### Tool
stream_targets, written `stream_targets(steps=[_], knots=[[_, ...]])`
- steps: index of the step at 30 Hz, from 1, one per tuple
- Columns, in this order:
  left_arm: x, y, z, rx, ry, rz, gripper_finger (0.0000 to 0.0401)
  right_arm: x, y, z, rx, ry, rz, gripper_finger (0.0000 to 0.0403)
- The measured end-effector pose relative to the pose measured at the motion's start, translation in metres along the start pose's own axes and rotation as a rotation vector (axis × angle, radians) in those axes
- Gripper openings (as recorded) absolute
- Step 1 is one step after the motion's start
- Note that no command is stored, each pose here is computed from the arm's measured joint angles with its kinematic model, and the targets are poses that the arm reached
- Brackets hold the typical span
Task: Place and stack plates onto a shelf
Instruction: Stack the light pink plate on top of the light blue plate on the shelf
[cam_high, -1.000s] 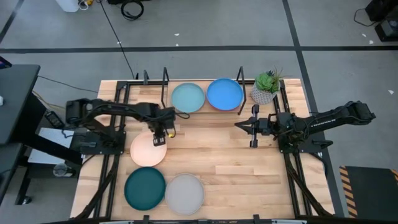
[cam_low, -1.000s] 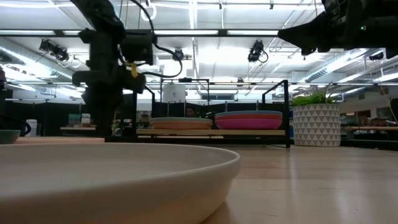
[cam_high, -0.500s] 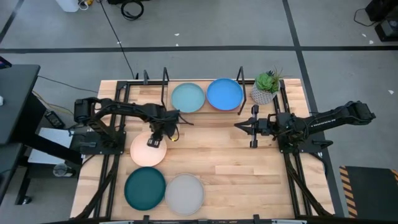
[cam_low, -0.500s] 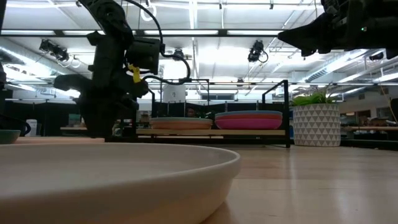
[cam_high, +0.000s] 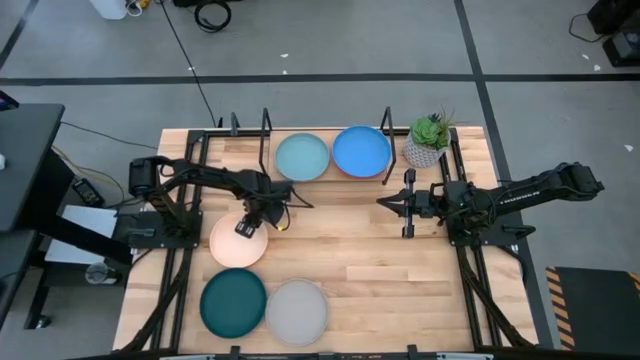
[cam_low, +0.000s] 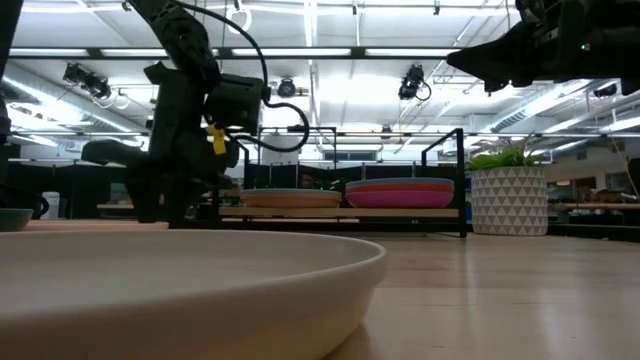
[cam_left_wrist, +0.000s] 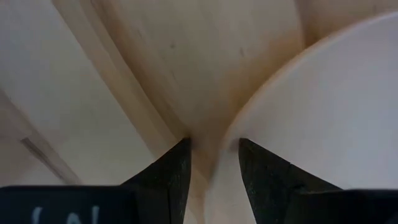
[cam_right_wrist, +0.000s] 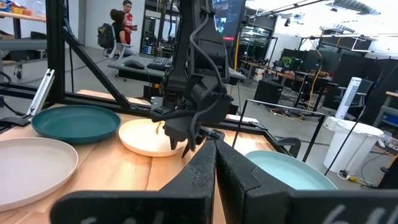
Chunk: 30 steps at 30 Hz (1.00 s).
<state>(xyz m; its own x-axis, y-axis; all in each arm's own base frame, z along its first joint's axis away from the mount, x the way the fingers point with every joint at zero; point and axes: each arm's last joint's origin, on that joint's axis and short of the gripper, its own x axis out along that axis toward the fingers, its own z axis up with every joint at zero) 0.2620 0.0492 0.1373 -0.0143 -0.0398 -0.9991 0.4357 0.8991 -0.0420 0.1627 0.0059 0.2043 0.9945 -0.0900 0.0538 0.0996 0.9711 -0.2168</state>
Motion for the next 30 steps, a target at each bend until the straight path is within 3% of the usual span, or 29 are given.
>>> stream_targets(steps=[10,18,25,30], knots=[[0.000,-0.003,0.004,0.021,-0.003,0.016,0.0131,0.000,0.000,0.000,0.000,0.000,0.000,0.0020],[0.000,-0.006,0.002,0.040,0.023,-0.008,0.0016,0.000,0.000,0.000,0.000,0.000,0.000,0.0020],[-0.005,-0.005,0.002,0.042,0.054,0.053,0.0021,0.000,0.000,0.000,0.000,0.000,0.000,0.0020],[-0.030,0.005,0.016,-0.017,0.020,0.097,0.0016,0.000,0.000,0.000,0.000,0.000,0.000,0.0020]])
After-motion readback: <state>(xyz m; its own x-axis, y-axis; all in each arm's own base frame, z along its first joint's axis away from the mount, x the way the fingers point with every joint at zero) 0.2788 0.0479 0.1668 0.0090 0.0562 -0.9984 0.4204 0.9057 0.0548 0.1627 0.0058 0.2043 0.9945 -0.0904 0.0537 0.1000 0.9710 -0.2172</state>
